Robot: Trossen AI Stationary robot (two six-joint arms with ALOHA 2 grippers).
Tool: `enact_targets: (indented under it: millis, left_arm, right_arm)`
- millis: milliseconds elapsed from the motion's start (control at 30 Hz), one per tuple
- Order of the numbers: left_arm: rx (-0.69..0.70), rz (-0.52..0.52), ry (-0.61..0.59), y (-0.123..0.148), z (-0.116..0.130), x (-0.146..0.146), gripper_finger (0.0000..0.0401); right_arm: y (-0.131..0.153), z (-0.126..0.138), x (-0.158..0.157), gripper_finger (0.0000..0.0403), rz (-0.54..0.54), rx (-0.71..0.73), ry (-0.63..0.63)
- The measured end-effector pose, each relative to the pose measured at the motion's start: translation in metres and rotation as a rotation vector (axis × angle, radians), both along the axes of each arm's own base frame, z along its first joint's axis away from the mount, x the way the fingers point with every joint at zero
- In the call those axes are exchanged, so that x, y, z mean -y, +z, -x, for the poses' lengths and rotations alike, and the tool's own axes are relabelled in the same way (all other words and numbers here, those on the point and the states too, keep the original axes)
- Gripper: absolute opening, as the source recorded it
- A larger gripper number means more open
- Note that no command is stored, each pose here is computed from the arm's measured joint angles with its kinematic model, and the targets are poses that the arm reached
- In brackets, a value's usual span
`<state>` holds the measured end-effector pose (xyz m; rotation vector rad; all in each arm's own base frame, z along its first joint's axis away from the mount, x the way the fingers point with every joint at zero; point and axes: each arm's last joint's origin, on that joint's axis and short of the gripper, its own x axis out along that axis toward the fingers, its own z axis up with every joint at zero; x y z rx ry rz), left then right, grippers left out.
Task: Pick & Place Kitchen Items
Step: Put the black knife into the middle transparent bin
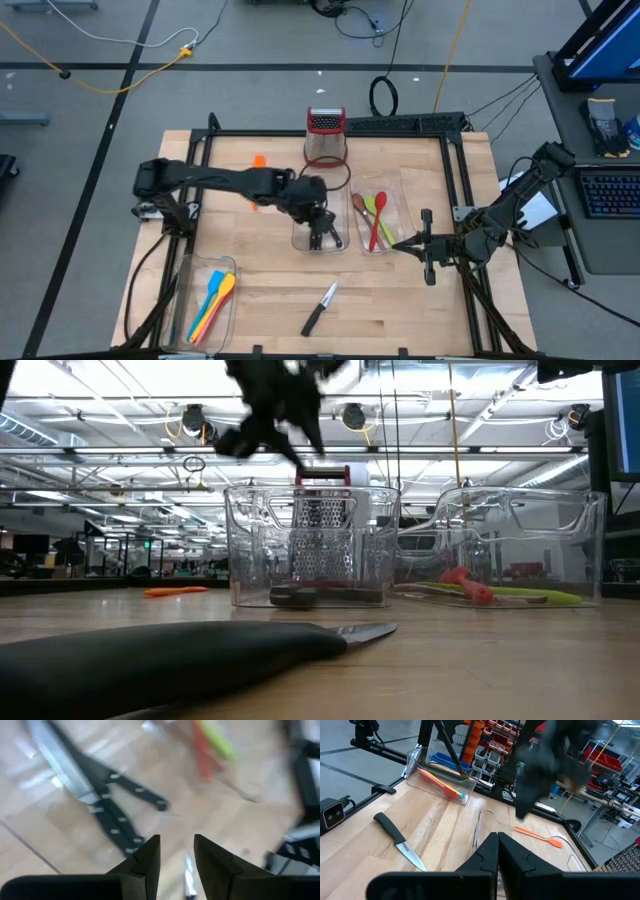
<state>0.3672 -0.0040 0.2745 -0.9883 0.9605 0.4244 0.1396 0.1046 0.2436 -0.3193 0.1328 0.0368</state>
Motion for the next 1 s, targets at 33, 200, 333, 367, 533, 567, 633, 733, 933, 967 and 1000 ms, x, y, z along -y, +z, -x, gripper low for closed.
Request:
enact_targets:
  millis: [33,200,333,367,533,567,633,733,933,967,1000]
  left_arm:
    - [0.028,-0.019,-0.009,0.009,0.004,0.008,0.0119]
    - [0.114,-0.065,-0.032,0.030,0.020,0.061,0.0120]
    - [0.122,-0.012,-0.072,0.029,0.029,0.109,0.0120]
    - [0.119,0.001,-0.070,0.027,0.030,0.119,0.0120]
    - [0.074,0.024,-0.056,0.009,0.039,0.164,0.0120]
    - [0.076,0.024,-0.051,0.007,0.040,0.171,0.0120]
    - [0.097,0.022,-0.044,0.002,0.041,0.184,0.0120]
    - [0.134,0.021,-0.066,-0.011,0.034,0.200,0.0120]
    - [0.137,0.020,-0.114,-0.046,0.017,0.219,0.0120]
    - [0.119,0.022,-0.137,-0.054,0.015,0.221,0.0120]
    - [0.100,0.020,-0.165,-0.060,0.013,0.223,0.0120]
  right_arm:
    - [0.000,0.000,0.000,0.0000,0.000,0.000,0.000]
    - [0.000,0.000,0.000,0.0000,0.008,0.000,0.001]
    - [0.000,0.000,0.000,0.0000,0.009,0.002,0.001]
    - [0.000,0.000,0.000,0.0000,0.009,0.001,0.001]
    - [0.000,0.000,0.000,0.0000,0.004,0.004,0.001]
    - [0.001,0.000,0.000,0.0000,0.003,0.005,0.001]
    - [0.001,0.000,0.000,0.0000,-0.002,0.010,0.000]
    - [0.002,0.000,0.000,0.0000,-0.007,0.016,0.000]
    - [0.004,0.000,0.000,0.0000,-0.022,0.031,0.000]
    - [0.004,0.000,0.000,0.0000,-0.023,0.033,0.000]
    - [0.004,0.000,0.000,0.0000,-0.024,0.034,0.000]
